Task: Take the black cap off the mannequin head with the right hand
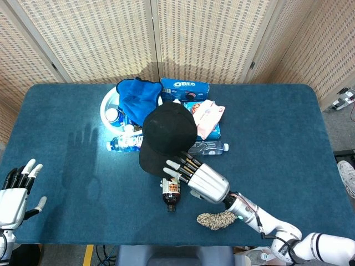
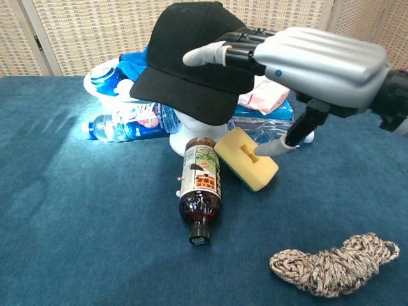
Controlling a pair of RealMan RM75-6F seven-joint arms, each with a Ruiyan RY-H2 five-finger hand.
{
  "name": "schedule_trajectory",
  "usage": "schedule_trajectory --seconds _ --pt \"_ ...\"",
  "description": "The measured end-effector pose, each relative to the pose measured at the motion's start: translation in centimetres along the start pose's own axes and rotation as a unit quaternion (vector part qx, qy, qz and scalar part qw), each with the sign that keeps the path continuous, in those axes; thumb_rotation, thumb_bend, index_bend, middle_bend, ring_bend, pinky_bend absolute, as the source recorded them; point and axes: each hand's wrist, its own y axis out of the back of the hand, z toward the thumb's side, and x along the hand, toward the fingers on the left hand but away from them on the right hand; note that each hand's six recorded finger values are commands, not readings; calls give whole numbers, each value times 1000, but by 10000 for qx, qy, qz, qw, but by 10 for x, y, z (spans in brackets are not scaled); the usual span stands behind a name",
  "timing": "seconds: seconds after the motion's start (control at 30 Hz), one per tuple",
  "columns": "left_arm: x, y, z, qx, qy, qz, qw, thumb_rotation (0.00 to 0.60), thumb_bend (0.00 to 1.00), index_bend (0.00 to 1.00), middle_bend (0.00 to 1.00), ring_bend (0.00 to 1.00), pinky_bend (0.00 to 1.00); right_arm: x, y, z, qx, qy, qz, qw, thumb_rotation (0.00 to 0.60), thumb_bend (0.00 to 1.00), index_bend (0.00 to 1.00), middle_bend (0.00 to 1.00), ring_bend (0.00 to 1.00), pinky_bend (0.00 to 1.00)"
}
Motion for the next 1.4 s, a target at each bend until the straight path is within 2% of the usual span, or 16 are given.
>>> schedule_trajectory --seconds 0.5,0.87,1.4 --pt "2 1 -4 -10 24 -7 10000 600 293 0 0 0 0 -45 -20 7 88 119 -283 9995 600 20 90 110 0 0" --pt "4 -1 -4 -3 8 -31 10000 600 293 0 0 0 0 -61 -22 6 113 123 -561 9983 600 227 166 141 0 0" --pt "6 -3 -4 1 8 -63 10000 600 293 0 0 0 0 -70 -31 6 108 128 -577 9982 600 339 231 167 0 0"
